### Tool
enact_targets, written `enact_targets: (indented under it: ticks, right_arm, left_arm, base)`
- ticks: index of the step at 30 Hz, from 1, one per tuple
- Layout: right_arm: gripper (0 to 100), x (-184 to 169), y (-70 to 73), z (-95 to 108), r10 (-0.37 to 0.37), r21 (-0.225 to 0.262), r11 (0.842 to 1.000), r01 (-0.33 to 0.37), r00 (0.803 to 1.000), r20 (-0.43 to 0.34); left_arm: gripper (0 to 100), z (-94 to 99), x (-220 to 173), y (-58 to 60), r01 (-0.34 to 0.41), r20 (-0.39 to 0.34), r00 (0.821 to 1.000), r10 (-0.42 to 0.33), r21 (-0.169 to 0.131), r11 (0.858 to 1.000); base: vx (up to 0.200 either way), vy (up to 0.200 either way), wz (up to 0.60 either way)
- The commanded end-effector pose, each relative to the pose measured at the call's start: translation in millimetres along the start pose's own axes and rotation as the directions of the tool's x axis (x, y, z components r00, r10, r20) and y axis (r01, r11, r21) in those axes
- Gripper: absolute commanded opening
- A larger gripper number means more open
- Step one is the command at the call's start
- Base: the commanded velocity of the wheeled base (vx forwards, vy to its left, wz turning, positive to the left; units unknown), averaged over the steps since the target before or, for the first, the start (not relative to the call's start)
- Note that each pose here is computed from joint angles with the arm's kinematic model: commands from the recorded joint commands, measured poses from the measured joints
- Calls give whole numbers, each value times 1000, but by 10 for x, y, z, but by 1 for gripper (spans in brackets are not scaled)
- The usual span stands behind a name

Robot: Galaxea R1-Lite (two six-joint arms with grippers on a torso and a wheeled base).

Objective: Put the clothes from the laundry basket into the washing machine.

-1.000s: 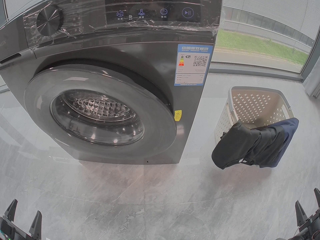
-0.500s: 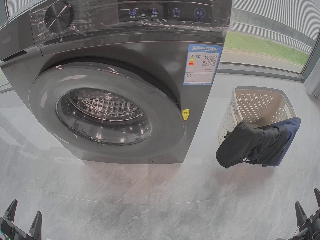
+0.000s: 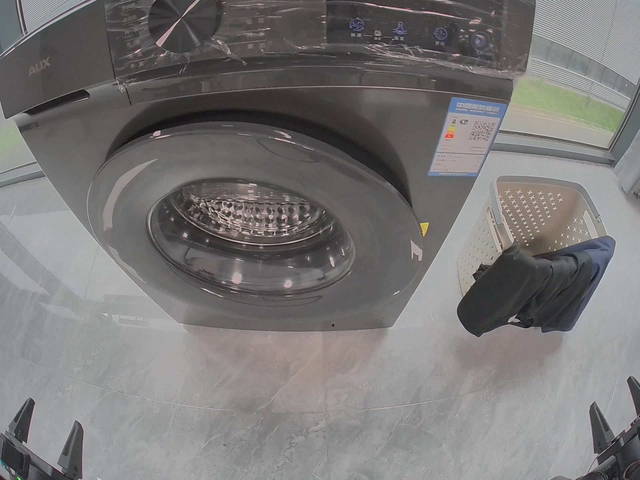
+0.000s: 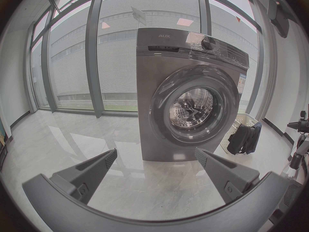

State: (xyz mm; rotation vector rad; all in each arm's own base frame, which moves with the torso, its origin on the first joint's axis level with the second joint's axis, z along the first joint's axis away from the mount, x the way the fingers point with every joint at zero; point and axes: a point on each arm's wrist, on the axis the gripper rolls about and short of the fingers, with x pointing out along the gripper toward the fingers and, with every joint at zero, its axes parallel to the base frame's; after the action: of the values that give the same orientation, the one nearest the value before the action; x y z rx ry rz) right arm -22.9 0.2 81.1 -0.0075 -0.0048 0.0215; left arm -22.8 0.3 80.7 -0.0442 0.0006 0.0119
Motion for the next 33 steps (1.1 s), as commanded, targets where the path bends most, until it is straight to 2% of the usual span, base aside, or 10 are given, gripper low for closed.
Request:
enact_targets:
  ticks: [1, 15, 33]
  right_arm:
    - [100, 2, 0, -51, 0, 0, 1000, 0, 1000, -2]
    - [100, 2, 0, -51, 0, 0, 1000, 0, 1000, -2]
    - [100, 2, 0, -51, 0, 0, 1000, 0, 1000, -2]
  left_arm:
    - [100, -46, 4, 2, -1, -5, 1000, 1, 0, 1000]
    - [100, -46, 4, 2, -1, -5, 1000, 1, 0, 1000]
    - [100, -46, 3, 2, -1, -4, 1000, 1, 0, 1000]
  base:
    - [0, 200, 0]
    - [0, 200, 0]
    - [11, 0, 0]
